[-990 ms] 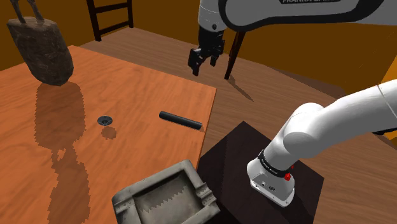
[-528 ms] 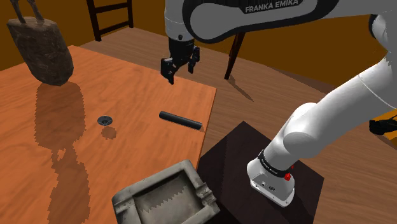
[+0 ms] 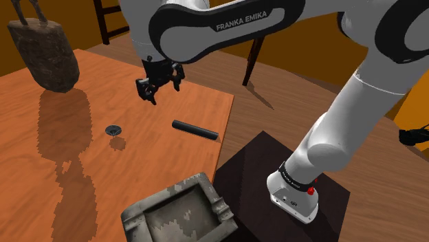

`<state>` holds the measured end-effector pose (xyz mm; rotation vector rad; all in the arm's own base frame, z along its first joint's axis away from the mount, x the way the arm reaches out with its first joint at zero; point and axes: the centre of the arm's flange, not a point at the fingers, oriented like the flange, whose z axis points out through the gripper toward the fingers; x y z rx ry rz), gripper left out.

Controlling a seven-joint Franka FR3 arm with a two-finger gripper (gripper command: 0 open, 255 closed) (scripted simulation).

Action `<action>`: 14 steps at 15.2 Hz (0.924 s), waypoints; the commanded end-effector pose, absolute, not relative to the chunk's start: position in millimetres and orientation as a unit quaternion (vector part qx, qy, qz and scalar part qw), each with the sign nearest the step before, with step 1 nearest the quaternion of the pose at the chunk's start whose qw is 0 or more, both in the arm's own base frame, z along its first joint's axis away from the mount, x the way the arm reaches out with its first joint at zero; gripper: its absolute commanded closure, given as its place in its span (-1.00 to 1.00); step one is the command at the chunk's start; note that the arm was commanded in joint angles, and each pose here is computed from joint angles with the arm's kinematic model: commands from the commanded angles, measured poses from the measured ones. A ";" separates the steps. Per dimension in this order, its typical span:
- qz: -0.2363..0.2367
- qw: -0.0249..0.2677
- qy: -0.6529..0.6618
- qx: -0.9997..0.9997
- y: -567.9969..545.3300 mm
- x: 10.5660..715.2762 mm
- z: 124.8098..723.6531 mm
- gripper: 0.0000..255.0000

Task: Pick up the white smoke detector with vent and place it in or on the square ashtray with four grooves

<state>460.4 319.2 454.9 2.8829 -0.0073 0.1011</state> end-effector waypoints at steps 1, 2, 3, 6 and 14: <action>0.034 0.132 -0.003 0.991 341.6 468.9 442.1 -1.00; 0.034 0.135 -0.003 0.990 353.0 474.1 436.3 -1.00; 0.033 0.137 -0.003 0.990 364.3 479.4 430.4 -1.00; 0.032 0.143 -0.003 0.989 398.3 495.0 412.4 -1.00; 0.029 0.160 -0.003 0.987 487.7 536.7 362.1 -1.00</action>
